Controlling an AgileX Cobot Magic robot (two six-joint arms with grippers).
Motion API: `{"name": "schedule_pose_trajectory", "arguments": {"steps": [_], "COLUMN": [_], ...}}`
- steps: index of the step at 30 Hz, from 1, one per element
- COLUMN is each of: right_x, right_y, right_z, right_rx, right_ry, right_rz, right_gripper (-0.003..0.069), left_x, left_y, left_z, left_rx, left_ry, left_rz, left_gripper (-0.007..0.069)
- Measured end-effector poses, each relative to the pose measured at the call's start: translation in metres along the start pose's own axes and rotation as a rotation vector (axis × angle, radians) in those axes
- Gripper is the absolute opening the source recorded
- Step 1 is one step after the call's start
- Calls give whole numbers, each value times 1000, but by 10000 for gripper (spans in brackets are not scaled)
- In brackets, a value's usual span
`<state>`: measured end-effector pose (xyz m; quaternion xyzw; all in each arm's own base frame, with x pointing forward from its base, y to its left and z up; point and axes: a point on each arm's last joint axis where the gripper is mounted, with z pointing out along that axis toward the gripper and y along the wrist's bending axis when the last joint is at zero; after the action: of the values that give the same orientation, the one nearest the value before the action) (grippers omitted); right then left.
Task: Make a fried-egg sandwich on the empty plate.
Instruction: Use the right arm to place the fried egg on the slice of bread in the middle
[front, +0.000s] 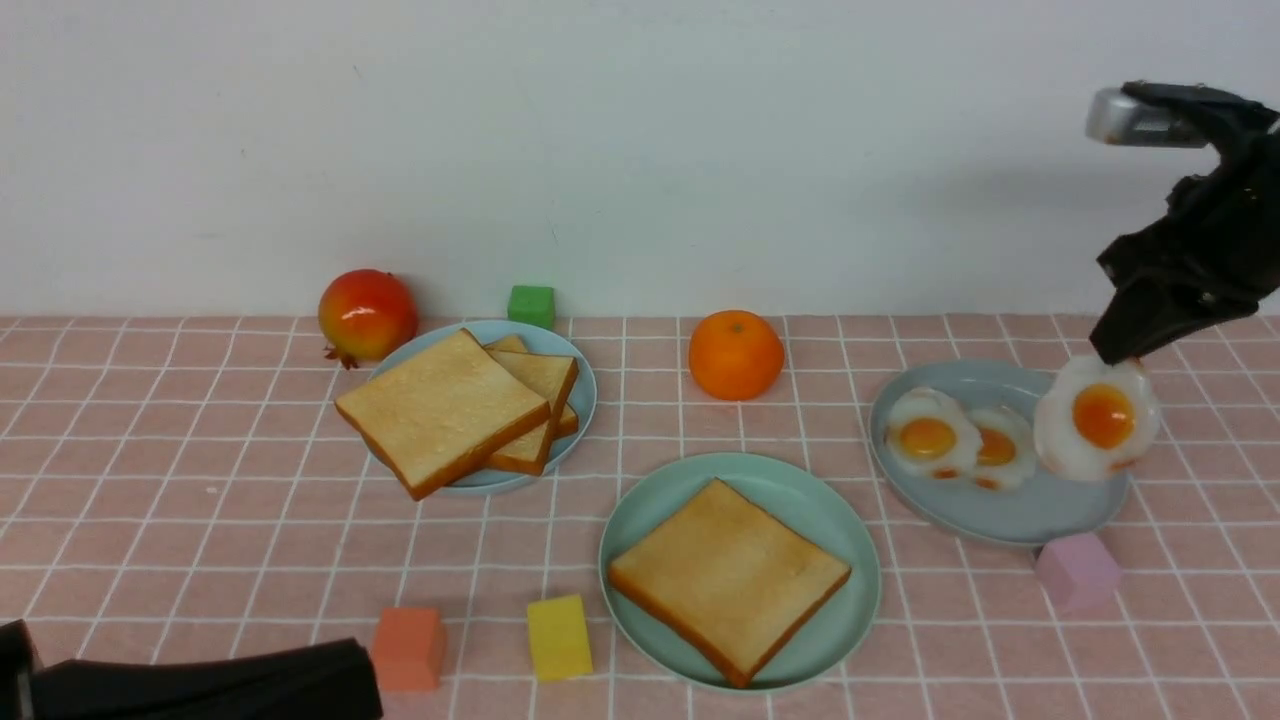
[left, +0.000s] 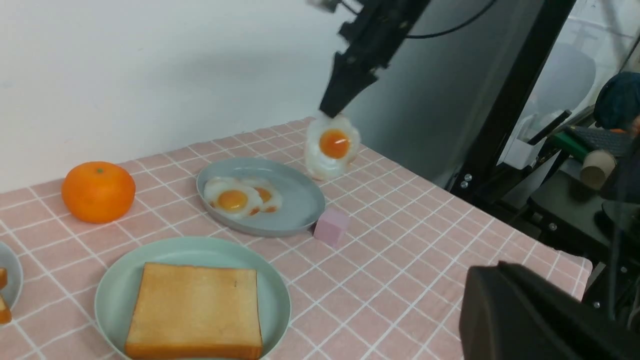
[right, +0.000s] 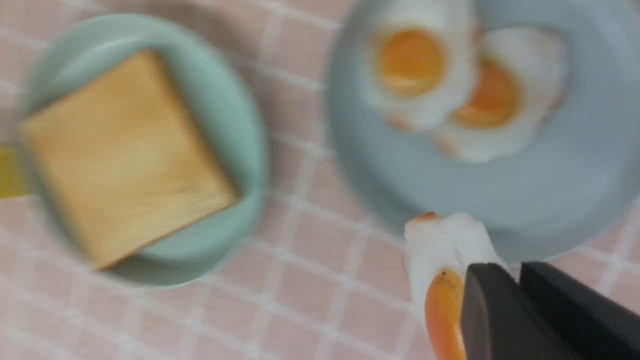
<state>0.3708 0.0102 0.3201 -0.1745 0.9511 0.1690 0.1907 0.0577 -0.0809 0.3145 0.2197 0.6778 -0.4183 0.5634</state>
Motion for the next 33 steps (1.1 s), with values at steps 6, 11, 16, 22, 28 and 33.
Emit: {"name": "schedule_pose_trajectory", "arguments": {"steps": [6, 11, 16, 22, 28, 33], "right_x": [-7, -11, -3, 11, 1, -3], "right_y": [50, 114, 162, 172, 161, 139], "right_z": [-10, 11, 28, 67, 103, 122], "right_rx": [-174, -289, -363, -386, -416, -408], "right_ry": [-90, -31, 39, 133, 81, 78], "right_rz": [2, -67, -130, -103, -7, 78], "right_gripper": [85, 85, 85, 85, 85, 85], "left_x": [4, 5, 7, 10, 10, 10], "left_y": [1, 2, 3, 4, 4, 4], "left_z": [0, 0, 0, -1, -1, -1], "left_rx": [-10, -19, -26, -38, -39, -39], "left_ry": [43, 53, 77, 113, 116, 116], "left_rz": [15, 73, 86, 101, 102, 102], "left_gripper": [34, 36, 37, 41, 41, 41]}}
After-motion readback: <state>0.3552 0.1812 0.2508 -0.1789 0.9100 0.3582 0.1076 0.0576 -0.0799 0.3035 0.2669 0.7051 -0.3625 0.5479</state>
